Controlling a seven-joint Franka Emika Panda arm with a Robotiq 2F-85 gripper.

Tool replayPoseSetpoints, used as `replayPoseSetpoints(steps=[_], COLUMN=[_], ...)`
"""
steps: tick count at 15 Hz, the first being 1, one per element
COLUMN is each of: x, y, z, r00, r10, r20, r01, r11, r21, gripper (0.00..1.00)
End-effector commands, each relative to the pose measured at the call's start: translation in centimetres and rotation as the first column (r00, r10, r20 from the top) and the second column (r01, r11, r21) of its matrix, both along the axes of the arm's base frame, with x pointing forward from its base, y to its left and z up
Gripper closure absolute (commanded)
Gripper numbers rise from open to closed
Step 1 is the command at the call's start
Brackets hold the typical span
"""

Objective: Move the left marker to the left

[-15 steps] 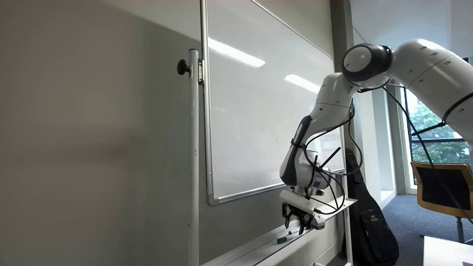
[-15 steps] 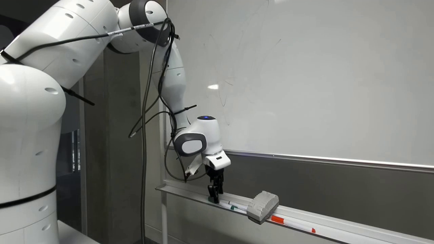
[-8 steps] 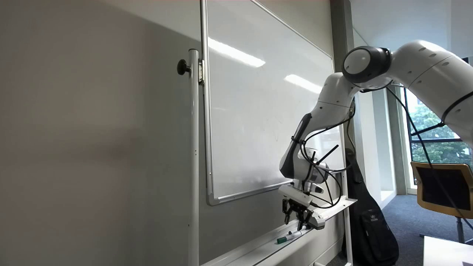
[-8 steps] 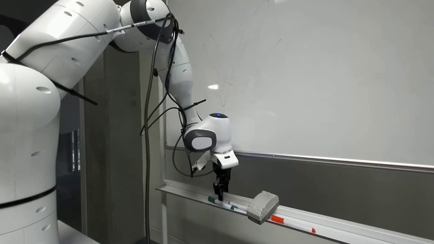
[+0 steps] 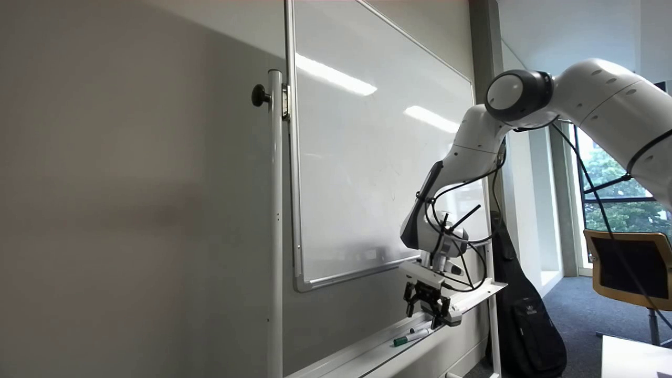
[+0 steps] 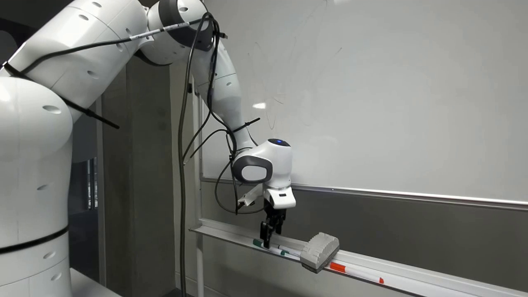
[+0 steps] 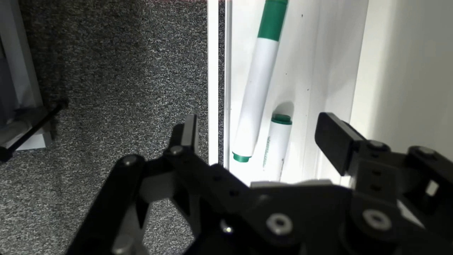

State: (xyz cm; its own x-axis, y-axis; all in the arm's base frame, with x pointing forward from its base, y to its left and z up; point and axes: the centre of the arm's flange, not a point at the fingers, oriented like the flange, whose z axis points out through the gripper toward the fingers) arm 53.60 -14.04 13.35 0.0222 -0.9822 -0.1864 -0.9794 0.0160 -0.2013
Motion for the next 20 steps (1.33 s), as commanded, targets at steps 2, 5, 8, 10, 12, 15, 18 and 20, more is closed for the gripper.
replayPoseSetpoints(steps=[2, 5, 8, 10, 12, 15, 18, 20], x=[0.02, 0.05, 0.05, 0.05, 0.05, 0.05, 0.05, 0.05], y=[0.11, 0.23, 0.22, 0.22, 0.22, 0.22, 0.22, 0.22], z=[-0.02, -0.02, -0.02, -0.02, -0.02, -0.02, -0.02, -0.02], r00=[1.000, 1.000, 1.000, 1.000, 1.000, 1.000, 1.000, 1.000], r10=[0.003, 0.005, 0.005, 0.005, 0.005, 0.005, 0.005, 0.005], r20=[0.000, 0.000, 0.000, 0.000, 0.000, 0.000, 0.000, 0.000], r01=[-0.003, -0.005, -0.005, -0.005, -0.005, -0.005, -0.005, -0.005], r11=[1.000, 1.000, 1.000, 1.000, 1.000, 1.000, 1.000, 1.000], r21=[-0.001, -0.001, -0.001, -0.001, -0.001, -0.001, -0.001, -0.001], gripper=[0.00, 0.00, 0.00, 0.00, 0.00, 0.00, 0.00, 0.00])
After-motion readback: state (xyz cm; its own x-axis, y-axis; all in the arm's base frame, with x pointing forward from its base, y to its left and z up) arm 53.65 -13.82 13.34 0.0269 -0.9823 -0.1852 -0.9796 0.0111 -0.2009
